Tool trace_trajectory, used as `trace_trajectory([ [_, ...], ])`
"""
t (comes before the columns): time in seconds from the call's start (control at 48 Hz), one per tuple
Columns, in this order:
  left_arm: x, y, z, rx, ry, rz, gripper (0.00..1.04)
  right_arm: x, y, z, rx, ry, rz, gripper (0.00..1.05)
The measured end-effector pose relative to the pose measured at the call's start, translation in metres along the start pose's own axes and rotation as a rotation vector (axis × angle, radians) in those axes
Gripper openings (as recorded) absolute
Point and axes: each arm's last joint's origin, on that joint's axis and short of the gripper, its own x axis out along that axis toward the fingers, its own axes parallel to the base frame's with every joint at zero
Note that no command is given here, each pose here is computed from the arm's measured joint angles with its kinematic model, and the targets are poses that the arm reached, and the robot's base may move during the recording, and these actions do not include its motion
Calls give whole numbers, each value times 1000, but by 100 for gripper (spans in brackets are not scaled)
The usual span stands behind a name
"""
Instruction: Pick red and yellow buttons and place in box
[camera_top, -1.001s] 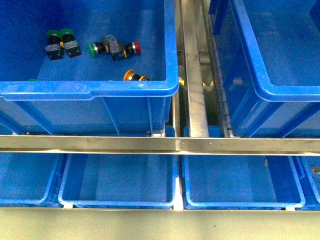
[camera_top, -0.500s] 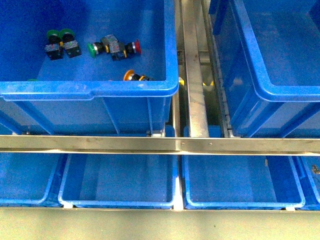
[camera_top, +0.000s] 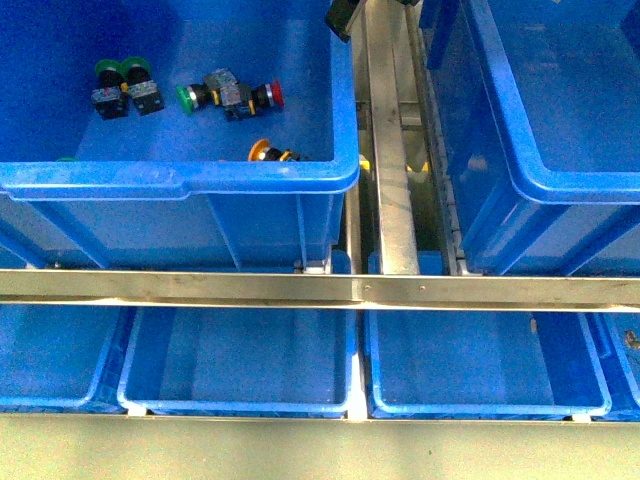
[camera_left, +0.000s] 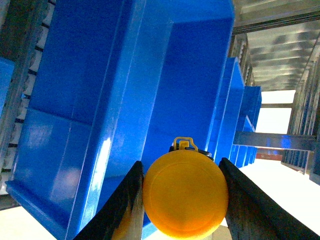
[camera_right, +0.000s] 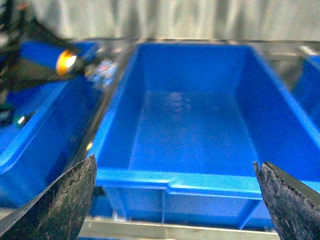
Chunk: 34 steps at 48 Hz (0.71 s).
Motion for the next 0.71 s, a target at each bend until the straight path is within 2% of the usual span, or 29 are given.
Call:
trace_trajectory([
  [0.021, 0, 0, -1, -1, 1, 0, 36, 0, 0, 0, -6, 23, 11, 98],
  [0.083, 2, -1, -2, -5, -2, 1, 36, 5, 4, 0, -126, 98, 225, 98],
  [0.104, 2, -2, -3, -5, 0, -1, 36, 6, 4, 1, -136, 101, 243, 98],
  [0.146, 3, -2, -5, -5, 4, -2, 36, 11, 9, 3, -222, 93, 366, 98],
  [0.208, 4, -6, -8, -4, 10, -8, 36, 17, 15, 7, -334, 62, 469, 98],
  [0.292, 6, -8, -13, -1, 20, -7, 36, 29, 23, 17, -489, -13, 548, 98],
  [0.438, 8, -9, -21, 4, 35, 4, 36, 67, 29, 29, -668, -102, 561, 98],
  [0.709, 13, -4, -25, 15, 55, 40, 36, 120, 30, 10, -805, -51, 543, 98],
])
